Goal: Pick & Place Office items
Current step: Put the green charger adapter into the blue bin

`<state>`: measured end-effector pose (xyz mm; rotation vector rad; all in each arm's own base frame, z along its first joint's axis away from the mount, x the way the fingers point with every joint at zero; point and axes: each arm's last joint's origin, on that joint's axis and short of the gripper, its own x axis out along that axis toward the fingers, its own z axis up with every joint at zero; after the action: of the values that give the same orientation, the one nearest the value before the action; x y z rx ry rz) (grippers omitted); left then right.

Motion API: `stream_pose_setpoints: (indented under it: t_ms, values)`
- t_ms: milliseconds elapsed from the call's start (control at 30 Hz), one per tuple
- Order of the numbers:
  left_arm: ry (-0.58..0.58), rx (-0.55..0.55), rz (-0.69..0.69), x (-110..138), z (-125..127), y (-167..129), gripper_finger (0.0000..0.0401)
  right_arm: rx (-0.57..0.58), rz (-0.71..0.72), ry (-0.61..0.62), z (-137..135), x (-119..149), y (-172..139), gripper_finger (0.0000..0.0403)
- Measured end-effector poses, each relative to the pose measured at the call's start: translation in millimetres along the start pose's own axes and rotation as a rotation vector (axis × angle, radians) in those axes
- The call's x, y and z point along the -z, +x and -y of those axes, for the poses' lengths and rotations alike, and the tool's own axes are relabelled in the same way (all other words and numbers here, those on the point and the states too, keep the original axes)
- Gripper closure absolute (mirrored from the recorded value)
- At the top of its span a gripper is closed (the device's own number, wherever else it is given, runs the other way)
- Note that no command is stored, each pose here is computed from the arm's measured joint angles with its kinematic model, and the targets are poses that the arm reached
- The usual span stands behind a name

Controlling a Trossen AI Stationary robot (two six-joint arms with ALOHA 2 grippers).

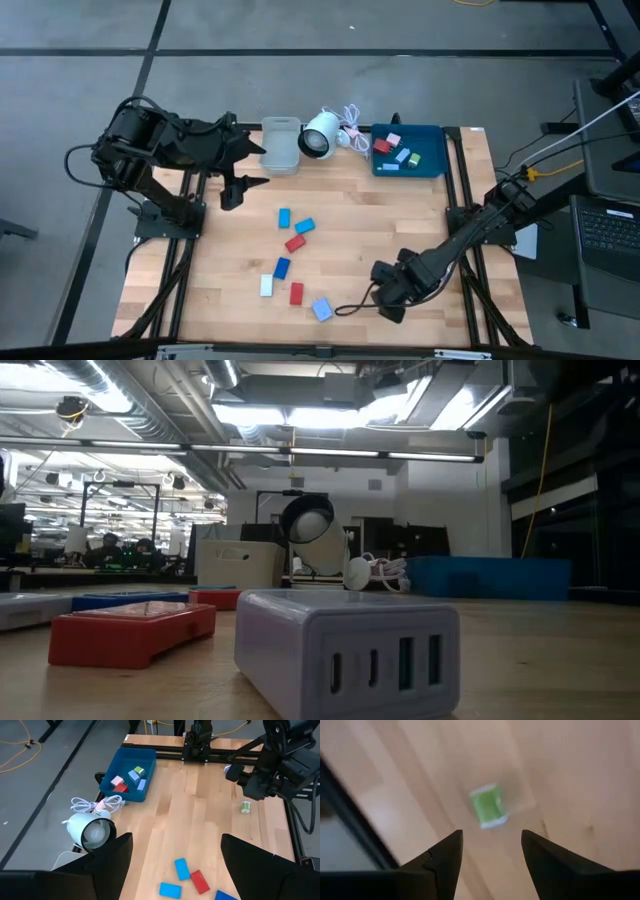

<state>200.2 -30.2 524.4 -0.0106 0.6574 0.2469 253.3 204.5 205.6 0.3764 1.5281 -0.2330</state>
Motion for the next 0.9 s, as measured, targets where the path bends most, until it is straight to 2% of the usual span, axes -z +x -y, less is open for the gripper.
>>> stream_pose_setpoints:
  t_ms: [133,267,600,900]
  values:
    - [0.000,-0.016,0.003,-0.1,-0.5,0.0,0.0104,0.003,-0.028,-0.114,3.3,0.9,4.4,0.0195]
    - [-0.020,-0.018,0.004,-0.1,-0.5,0.1,0.0104,-0.010,-0.040,-0.163,6.1,-0.7,9.8,0.0195]
    - [-0.068,-0.019,0.004,-0.2,-0.4,0.4,0.0104,-0.064,-0.033,-0.153,14.3,-1.3,35.0,0.0194]
    - [-0.080,-0.012,-0.033,-4.1,7.9,17.0,0.0104,-0.089,-0.030,-0.128,21.4,2.3,53.0,0.0194]
